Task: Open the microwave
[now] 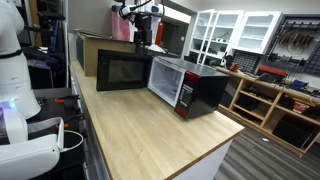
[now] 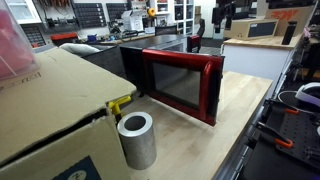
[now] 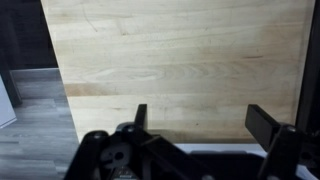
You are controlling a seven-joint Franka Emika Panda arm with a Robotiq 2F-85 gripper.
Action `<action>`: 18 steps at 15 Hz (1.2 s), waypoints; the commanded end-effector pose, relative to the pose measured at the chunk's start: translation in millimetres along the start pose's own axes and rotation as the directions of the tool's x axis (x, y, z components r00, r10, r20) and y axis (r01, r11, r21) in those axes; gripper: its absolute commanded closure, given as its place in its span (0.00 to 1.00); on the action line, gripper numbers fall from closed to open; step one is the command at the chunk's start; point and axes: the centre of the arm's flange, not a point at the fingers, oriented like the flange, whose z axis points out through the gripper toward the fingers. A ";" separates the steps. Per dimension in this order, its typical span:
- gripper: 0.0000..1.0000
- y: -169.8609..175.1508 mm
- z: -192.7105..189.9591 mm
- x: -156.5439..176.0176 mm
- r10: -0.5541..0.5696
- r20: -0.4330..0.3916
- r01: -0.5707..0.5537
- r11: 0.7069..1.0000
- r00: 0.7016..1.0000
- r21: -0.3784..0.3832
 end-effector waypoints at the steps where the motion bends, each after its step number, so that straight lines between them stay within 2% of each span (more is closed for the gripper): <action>1: 0.00 4.4 -40.6 4.7 0.030 -0.110 -0.027 0.999 0.994 0.029; 5: 0.00 6.2 -85.4 -3.2 0.051 -0.205 -0.034 0.996 0.977 0.086; 7: 0.00 7.8 -99.7 -9.3 0.060 -0.218 -0.036 0.993 0.974 0.111; 8: 0.00 8.9 -101.0 -13.0 0.069 -0.170 -0.046 0.990 0.983 0.132; 9: 0.00 6.5 -90.4 -6.2 0.071 -0.194 -0.053 0.994 0.978 0.098; 18: 0.00 6.2 -88.8 -7.1 0.072 -0.186 -0.054 0.993 0.980 0.101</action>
